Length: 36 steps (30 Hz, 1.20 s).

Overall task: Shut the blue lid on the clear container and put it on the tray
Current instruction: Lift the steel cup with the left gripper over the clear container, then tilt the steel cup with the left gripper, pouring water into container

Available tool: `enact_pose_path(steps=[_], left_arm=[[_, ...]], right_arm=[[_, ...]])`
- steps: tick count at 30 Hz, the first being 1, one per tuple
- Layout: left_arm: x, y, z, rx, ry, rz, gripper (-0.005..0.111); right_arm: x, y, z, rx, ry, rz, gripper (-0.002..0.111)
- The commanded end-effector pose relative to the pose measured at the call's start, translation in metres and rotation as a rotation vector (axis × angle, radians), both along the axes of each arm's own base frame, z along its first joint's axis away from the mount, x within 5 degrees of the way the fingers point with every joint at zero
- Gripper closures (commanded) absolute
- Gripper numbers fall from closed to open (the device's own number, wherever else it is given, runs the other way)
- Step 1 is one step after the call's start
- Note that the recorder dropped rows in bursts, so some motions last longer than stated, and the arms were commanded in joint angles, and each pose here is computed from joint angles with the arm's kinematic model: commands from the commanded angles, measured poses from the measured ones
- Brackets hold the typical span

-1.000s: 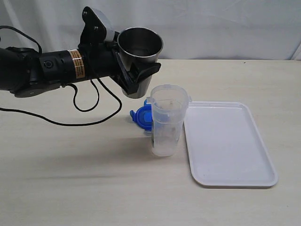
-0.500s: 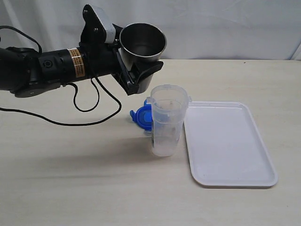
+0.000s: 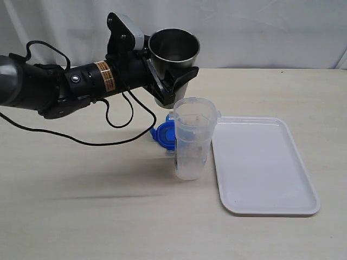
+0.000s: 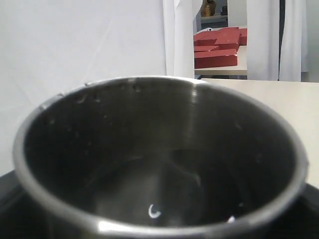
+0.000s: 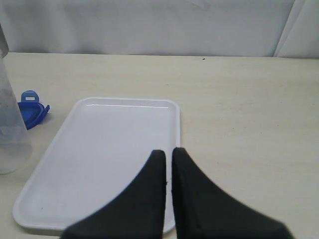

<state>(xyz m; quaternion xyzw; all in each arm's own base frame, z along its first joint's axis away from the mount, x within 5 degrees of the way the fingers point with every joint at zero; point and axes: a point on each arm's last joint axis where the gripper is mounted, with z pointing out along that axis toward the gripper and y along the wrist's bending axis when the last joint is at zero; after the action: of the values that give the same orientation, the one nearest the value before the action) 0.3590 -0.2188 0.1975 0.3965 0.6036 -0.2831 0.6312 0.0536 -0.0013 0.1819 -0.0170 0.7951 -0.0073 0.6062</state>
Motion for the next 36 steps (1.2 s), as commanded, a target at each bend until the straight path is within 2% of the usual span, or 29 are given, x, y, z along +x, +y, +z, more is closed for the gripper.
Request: enact_pose_path(steps=[1, 8, 36], left_arm=[[0.0036, -0.0026, 0.0201, -0.079, -0.064, -0.004, 0.107], [-0.0050, -0.0076, 0.0140, 0.039, -0.139, -0.117, 0.107], [-0.0045, -0.0073, 0.0135, 0.199, -0.410, -0.118, 0.107]], right_arm=[[0.0000, 0.0001, 0.0005, 0.003, -0.014, 0.000, 0.104], [0.0000, 0.0001, 0.0005, 0.003, -0.014, 0.000, 0.104], [0.0000, 0.0001, 0.0005, 0.003, -0.014, 0.000, 0.104]])
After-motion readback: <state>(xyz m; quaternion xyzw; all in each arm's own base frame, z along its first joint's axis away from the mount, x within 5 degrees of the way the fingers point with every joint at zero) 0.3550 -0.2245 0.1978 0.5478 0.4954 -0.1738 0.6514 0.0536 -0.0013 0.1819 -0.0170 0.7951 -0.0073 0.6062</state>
